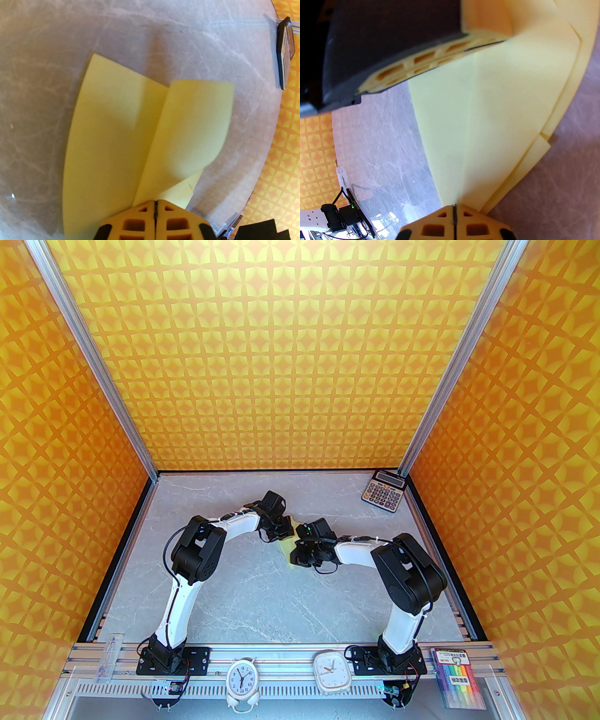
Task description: Fold a paper plane with a square sheet of paper (fold left side to right side)
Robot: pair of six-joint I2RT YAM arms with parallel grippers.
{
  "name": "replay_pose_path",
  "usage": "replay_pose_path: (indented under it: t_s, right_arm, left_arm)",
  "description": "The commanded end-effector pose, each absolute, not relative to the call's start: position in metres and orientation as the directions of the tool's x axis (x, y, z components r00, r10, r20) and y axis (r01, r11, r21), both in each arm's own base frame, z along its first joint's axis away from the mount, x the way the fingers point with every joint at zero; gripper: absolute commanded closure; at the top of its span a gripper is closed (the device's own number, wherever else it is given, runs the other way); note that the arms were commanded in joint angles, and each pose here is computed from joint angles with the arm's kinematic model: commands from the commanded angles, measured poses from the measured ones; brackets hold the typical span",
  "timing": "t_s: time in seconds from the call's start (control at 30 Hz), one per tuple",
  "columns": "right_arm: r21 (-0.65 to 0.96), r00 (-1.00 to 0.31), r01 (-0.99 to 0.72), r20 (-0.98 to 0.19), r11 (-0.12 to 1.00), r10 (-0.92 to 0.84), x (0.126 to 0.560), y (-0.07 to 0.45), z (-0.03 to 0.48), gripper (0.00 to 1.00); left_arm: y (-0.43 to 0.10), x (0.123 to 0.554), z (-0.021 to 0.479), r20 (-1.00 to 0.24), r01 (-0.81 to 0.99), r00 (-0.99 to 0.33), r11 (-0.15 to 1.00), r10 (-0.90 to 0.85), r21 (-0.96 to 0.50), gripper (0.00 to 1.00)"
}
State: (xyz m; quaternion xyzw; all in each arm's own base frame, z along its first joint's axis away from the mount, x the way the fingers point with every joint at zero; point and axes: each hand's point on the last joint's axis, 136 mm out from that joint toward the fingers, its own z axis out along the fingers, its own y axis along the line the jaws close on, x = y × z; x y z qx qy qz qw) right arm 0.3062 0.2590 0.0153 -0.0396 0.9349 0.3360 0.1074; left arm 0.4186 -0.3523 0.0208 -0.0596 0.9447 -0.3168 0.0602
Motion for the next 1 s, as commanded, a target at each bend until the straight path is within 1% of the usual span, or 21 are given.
replay_pose_path:
  t_s: [0.0, 0.33, 0.47, 0.67, 0.73, 0.8, 0.97]
  right_arm:
    - [0.563, -0.998, -0.059, -0.065, 0.824, -0.027, 0.258, 0.242, -0.013, 0.93]
    - [0.569, -0.999, -0.046, -0.045, 0.821, -0.025, 0.237, 0.238, -0.013, 0.93]
    - [0.568, -0.997, -0.057, -0.079, 0.821, -0.015, 0.237, 0.235, 0.001, 0.93]
    - [0.604, -0.983, -0.044, -0.17, 0.796, 0.074, 0.271, 0.225, 0.042, 0.92]
    - [0.612, -0.977, -0.051, -0.196, 0.789, 0.088, 0.284, 0.223, 0.056, 0.89]
    - [0.602, -0.972, -0.051, -0.212, 0.797, 0.097, 0.296, 0.22, 0.061, 0.87]
    - [0.611, -0.963, -0.017, -0.224, 0.791, 0.153, 0.329, 0.223, 0.062, 0.87]
  left_arm:
    - [-0.325, 0.411, -0.026, -0.024, -0.169, -0.979, 0.87, -0.203, -0.464, 1.0]
    - [-0.323, 0.409, -0.033, -0.014, -0.179, -0.978, 0.875, -0.208, -0.449, 1.0]
    - [-0.325, 0.41, -0.028, -0.028, -0.162, -0.98, 0.875, -0.196, -0.456, 1.0]
    - [-0.326, 0.407, -0.028, -0.028, -0.152, -0.982, 0.877, -0.185, -0.456, 1.0]
    - [-0.326, 0.407, -0.028, -0.028, -0.153, -0.982, 0.877, -0.185, -0.455, 1.0]
    - [-0.326, 0.407, -0.027, -0.029, -0.152, -0.982, 0.876, -0.186, -0.457, 1.0]
    - [-0.33, 0.406, -0.023, -0.035, -0.141, -0.984, 0.874, -0.177, -0.466, 1.0]
